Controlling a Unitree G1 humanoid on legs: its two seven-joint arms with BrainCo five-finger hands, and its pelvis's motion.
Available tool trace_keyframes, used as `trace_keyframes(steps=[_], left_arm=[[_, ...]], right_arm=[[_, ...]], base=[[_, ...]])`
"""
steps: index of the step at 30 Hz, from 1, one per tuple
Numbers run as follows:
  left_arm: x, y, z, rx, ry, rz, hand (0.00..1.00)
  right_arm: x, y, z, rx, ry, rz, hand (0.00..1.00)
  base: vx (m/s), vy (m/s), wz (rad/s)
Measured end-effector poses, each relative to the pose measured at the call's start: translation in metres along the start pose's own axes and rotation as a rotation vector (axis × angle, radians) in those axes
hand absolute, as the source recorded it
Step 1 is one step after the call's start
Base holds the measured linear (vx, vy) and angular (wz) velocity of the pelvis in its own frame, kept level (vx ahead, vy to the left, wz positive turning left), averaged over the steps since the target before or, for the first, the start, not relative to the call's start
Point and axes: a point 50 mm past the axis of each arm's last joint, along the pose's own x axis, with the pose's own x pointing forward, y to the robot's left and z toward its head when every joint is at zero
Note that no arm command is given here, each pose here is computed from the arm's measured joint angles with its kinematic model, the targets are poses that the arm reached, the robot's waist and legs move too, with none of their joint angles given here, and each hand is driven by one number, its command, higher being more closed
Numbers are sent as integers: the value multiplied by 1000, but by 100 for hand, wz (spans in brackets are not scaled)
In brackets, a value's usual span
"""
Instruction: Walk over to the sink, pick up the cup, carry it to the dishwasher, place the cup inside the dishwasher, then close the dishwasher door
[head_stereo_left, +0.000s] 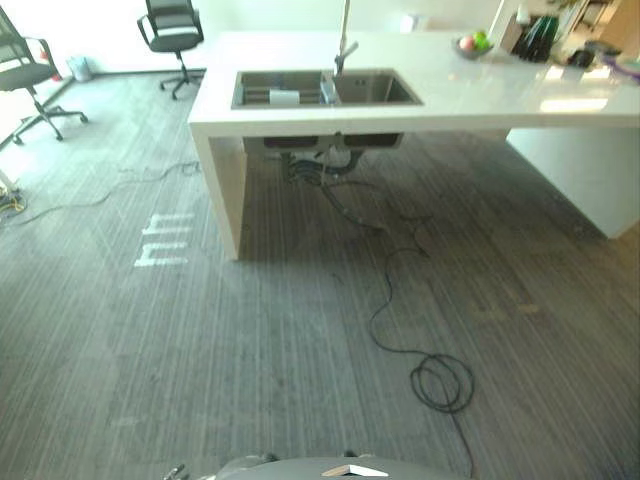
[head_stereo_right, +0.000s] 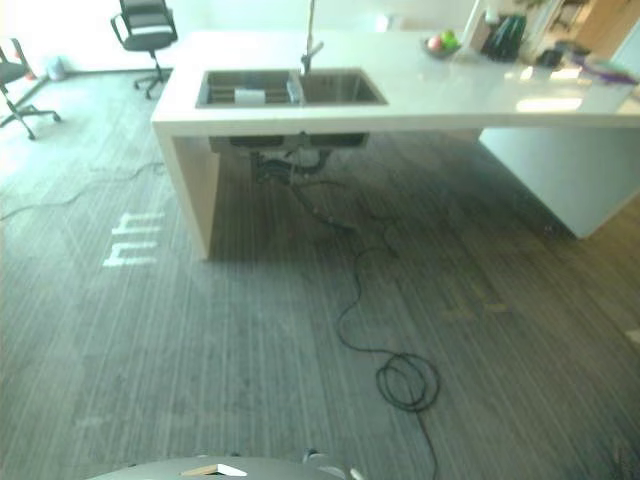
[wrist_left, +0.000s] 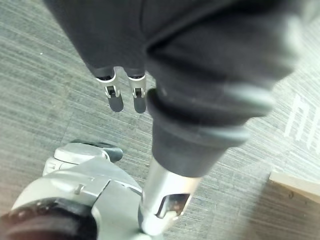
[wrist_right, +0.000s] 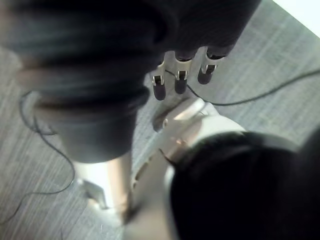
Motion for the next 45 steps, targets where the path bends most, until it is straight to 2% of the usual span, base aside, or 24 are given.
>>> trace_keyframes(steps=[3, 4, 6, 8, 10, 12, 15, 22, 24, 25, 28, 33, 36, 39, 45], left_arm=[[0, -1, -1, 15, 2, 13, 0], [1, -2, 2, 91, -13, 32, 0], [3, -5, 9, 154, -35, 26, 0], [4, -12, 13, 131, -55, -4, 0], [6, -26, 18, 58, -87, -96, 0], [7, -39, 21, -85, -126, -182, 0], [8, -45, 16, -165, -81, -214, 0], [9, -45, 14, -83, -40, -210, 0], [9, -45, 12, -123, -27, -226, 0], [9, -44, 10, -212, -30, -231, 0], [8, -43, 10, -286, -39, -239, 0], [9, -43, 11, -261, -41, -242, 0], [10, -44, 16, -138, -37, -237, 0], [11, -43, 21, -91, -34, -224, 0], [12, -44, 25, -100, -15, -199, 0]], right_arm=[[1, 3, 3, -3, -29, 23, 0], [2, 7, 7, -17, -57, 33, 0], [2, 10, 11, -43, -86, 36, 0], [4, 19, 18, -67, -125, 56, 0], [4, 21, 20, -72, -143, 66, 0], [4, 26, 21, -75, -175, 95, 0], [4, 26, 20, -54, -215, 114, 0], [4, 23, 17, -7, -229, 95, 0], [3, 22, 16, -2, -230, 87, 0], [3, 21, 16, -5, -231, 81, 0], [4, 22, 16, -24, -227, 81, 0], [5, 23, 17, 13, -224, 73, 0], [5, 24, 17, 6, -215, 71, 0], [7, 27, 17, 3, -200, 74, 0], [8, 31, 18, 3, -184, 76, 0]], base=[[90, -23, -7], [118, -25, -5], [80, -17, -2], [26, -4, -1], [0, 0, 0], [1, 4, 2], [1, 1, 1], [-57, 2, 18], [-70, 7, 20], [-65, 9, 13], [-47, 2, 7], [-9, 0, 1], [65, -4, -9], [51, -13, -9], [21, -16, -9]])
